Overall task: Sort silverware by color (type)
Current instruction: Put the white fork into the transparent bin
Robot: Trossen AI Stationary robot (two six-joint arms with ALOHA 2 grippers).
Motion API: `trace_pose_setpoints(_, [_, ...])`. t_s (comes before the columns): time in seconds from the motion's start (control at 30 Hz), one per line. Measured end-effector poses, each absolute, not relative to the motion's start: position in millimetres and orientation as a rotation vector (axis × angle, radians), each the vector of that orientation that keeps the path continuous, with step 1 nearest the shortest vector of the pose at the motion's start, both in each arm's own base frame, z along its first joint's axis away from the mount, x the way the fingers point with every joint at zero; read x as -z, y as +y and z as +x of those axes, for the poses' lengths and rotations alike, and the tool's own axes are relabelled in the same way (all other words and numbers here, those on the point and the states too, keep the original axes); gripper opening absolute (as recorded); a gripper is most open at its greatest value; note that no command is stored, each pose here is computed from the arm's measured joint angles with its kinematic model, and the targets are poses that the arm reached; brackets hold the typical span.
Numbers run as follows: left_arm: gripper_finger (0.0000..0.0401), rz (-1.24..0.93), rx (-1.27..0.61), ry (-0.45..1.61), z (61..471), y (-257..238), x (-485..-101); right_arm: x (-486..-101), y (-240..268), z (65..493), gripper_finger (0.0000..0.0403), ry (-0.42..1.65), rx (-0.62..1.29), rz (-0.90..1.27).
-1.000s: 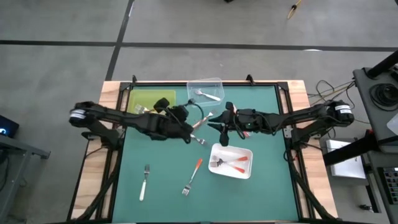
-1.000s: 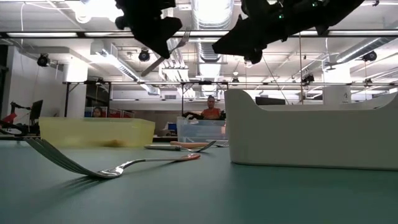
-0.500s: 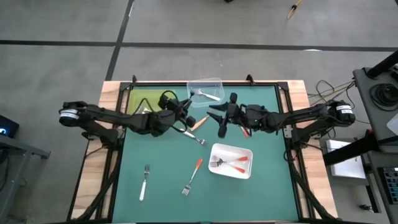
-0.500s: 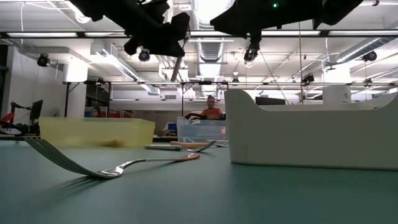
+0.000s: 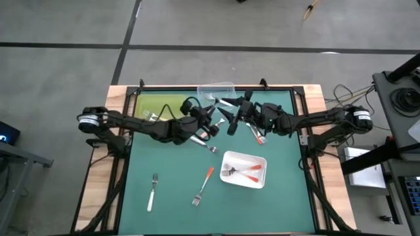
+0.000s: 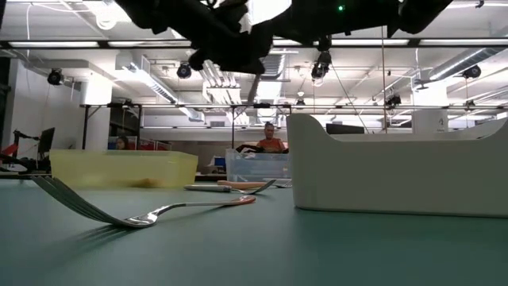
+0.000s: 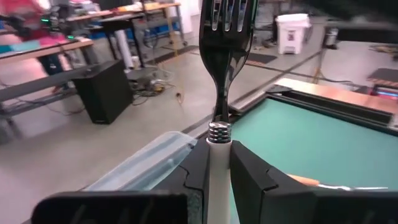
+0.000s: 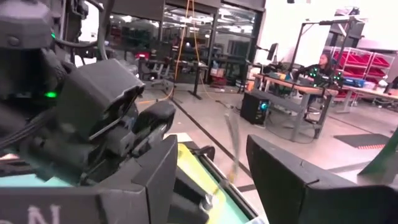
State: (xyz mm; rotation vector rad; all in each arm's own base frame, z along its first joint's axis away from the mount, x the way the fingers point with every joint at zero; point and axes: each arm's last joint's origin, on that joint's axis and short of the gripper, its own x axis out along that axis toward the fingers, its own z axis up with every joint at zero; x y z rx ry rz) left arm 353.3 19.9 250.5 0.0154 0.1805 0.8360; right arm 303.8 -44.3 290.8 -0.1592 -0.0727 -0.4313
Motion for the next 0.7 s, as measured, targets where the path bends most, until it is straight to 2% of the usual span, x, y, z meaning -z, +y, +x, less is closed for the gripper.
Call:
trace_pose_setpoints(0.23, [0.0027,0.014,-0.794,0.193,370,19,-249,-287,-46,310,0.0183,-0.049,0.471,-0.182])
trace_pose_setpoints(0.37, [0.0027,0.013,-0.793,0.189,370,19,-250,-289,-47,308,0.0167,-0.052,0.513,-0.179])
trace_pose_setpoints(0.5, [0.0028,0.010,-0.794,0.184,370,19,-252,-289,-47,308,0.0122,-0.050,0.519,-0.180])
trace_pose_setpoints(0.67, [0.0028,0.006,-0.794,0.182,370,19,-252,-289,-48,307,0.0027,-0.049,0.551,-0.174])
trace_pose_setpoints(0.7, [0.0028,0.005,-0.795,0.181,370,19,-253,-289,-48,307,0.0020,-0.047,0.558,-0.178])
